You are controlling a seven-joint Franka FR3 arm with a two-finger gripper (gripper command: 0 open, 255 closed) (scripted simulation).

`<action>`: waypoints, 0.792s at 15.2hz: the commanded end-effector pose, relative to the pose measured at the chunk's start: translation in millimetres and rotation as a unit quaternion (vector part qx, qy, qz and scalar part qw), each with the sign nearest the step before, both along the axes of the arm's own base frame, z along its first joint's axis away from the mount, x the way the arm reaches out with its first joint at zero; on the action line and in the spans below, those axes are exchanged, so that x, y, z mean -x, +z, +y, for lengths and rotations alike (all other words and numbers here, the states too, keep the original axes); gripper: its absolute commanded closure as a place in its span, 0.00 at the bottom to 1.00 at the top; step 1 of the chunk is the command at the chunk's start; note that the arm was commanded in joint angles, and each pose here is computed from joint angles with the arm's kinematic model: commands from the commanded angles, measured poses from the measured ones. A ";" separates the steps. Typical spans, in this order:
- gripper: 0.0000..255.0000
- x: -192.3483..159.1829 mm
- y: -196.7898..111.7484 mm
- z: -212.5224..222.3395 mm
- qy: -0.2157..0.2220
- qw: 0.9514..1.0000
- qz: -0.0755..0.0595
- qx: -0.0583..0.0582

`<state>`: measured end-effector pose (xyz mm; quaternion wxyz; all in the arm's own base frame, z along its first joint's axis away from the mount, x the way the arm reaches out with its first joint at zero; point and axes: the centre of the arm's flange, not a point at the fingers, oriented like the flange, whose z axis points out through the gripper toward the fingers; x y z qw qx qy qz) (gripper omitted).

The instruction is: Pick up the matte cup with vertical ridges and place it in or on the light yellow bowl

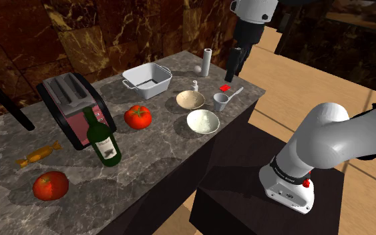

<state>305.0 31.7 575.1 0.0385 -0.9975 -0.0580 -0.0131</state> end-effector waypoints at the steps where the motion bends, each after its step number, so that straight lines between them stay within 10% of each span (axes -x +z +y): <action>1: 0.00 0.0 0.0 0.0 0.000 1.000 0.000 0.000; 12: 0.00 -58.3 -113.6 -59.8 -0.004 0.999 0.019 0.042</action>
